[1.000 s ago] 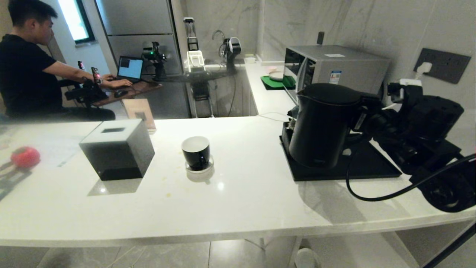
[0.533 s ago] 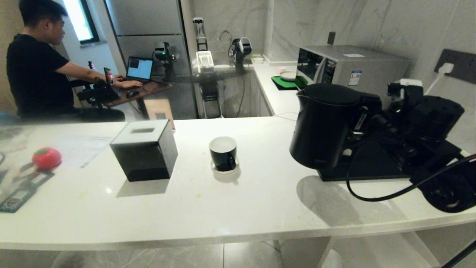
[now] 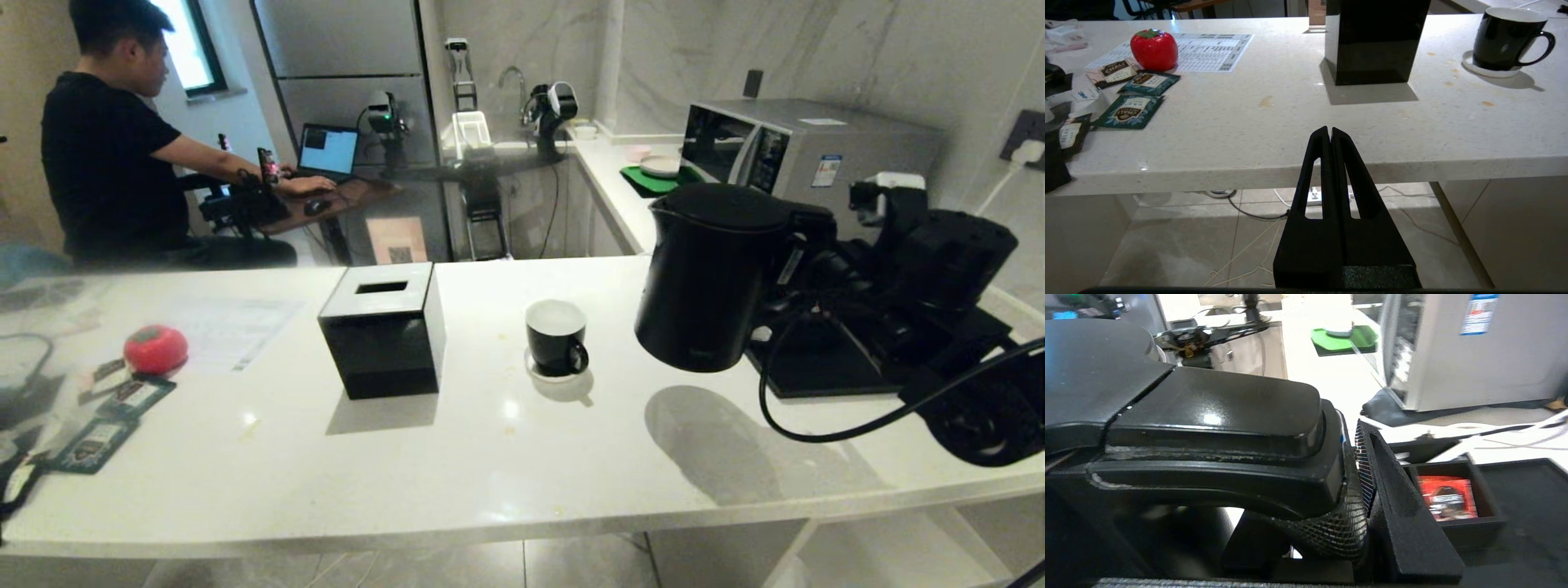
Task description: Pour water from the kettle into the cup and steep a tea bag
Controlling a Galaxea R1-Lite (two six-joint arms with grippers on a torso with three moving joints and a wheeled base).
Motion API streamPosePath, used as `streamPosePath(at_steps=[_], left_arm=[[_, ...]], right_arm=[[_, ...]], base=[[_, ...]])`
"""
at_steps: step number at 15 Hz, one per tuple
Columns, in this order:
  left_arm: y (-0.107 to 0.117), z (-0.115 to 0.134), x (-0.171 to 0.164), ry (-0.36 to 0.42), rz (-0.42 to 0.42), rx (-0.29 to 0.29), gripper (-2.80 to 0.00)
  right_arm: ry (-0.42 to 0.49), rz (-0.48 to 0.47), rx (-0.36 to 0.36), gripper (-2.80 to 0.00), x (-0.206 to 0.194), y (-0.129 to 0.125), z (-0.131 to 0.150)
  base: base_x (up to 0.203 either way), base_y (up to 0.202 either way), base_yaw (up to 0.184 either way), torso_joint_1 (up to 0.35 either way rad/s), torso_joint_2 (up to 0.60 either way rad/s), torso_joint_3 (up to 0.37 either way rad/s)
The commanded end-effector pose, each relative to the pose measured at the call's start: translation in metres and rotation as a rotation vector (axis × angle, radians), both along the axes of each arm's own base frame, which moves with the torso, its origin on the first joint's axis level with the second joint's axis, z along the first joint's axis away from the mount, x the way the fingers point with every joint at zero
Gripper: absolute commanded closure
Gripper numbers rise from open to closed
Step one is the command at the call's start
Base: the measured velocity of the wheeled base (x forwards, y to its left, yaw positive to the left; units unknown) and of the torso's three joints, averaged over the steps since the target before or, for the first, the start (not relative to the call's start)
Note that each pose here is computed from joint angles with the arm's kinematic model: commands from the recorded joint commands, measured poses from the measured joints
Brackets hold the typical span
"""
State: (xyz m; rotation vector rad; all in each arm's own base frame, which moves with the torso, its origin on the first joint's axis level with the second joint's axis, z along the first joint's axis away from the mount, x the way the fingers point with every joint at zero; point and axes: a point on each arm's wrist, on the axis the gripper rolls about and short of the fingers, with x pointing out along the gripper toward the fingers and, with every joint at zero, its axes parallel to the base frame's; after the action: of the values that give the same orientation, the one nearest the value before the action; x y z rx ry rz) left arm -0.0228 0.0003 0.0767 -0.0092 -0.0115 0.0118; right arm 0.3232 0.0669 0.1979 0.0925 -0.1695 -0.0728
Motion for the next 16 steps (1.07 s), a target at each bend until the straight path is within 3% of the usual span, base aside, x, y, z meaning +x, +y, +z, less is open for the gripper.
streamPosePath(at_steps=[1,16], left_arm=[[0.0,0.0,0.0,-0.001,0.0,0.0,0.0],[0.0,0.0,0.0,-0.001,0.0,0.0,0.0]], right_arm=[[0.0,-0.003,0.001,0.0,0.0,-0.0002,-0.0013],[-0.003,0.016,-0.002,0.0,-0.0021,0.0064,0.0011]], base=[[0.0,0.079,-0.007,0.002,0.0,0.005],[0.0,0.0,0.0,0.0,0.0,0.0]])
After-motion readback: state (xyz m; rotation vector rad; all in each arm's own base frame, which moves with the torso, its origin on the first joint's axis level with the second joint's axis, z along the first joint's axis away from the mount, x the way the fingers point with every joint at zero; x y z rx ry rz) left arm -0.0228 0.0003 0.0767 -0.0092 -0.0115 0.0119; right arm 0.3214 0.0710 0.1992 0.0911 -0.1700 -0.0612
